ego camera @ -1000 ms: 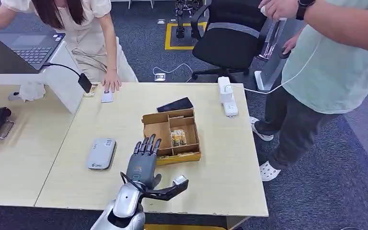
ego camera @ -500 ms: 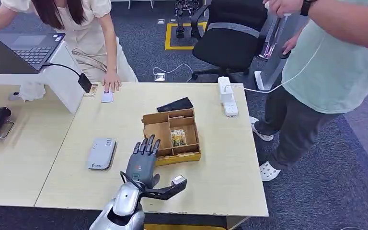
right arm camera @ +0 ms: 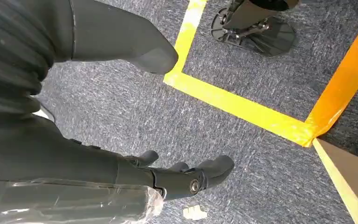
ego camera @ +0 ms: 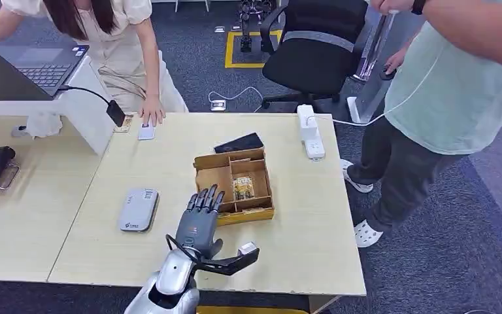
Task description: Pass the card to the sensor for recognition and then transmit it.
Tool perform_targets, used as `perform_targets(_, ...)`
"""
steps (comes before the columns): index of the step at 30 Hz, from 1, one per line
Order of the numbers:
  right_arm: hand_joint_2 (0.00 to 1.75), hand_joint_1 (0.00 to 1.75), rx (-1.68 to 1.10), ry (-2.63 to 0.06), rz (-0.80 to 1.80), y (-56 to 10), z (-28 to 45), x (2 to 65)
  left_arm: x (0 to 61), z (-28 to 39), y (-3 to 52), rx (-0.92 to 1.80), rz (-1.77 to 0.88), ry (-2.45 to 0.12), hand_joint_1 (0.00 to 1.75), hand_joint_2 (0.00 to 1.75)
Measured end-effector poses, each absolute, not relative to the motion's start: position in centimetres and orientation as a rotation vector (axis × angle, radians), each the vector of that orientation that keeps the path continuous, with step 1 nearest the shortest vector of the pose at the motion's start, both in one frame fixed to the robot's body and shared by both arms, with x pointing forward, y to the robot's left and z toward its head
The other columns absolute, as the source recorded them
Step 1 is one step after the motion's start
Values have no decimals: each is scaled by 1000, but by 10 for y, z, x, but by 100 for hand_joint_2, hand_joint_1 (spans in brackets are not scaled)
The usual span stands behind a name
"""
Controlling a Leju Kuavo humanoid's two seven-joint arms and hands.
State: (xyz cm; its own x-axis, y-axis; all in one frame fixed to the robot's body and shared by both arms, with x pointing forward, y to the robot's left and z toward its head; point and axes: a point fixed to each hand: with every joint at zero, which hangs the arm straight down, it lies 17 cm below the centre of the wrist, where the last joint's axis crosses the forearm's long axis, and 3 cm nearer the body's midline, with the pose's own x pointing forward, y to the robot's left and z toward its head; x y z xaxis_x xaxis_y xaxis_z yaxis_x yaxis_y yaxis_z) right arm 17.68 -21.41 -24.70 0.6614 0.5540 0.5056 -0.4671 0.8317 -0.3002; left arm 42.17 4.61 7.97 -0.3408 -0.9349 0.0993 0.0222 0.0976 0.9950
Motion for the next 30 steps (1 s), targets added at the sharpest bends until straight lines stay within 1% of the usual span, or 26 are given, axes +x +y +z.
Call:
perform_targets(12, 175, 0, -147, -620, 579, -214, -247, 177, 423, 87, 41, 936, -1379, -1512, 0, 175)
perform_targets(30, 175, 0, -137, -617, 600, -211, -247, 177, 439, 82, 57, 969, -1358, -1458, 0, 175)
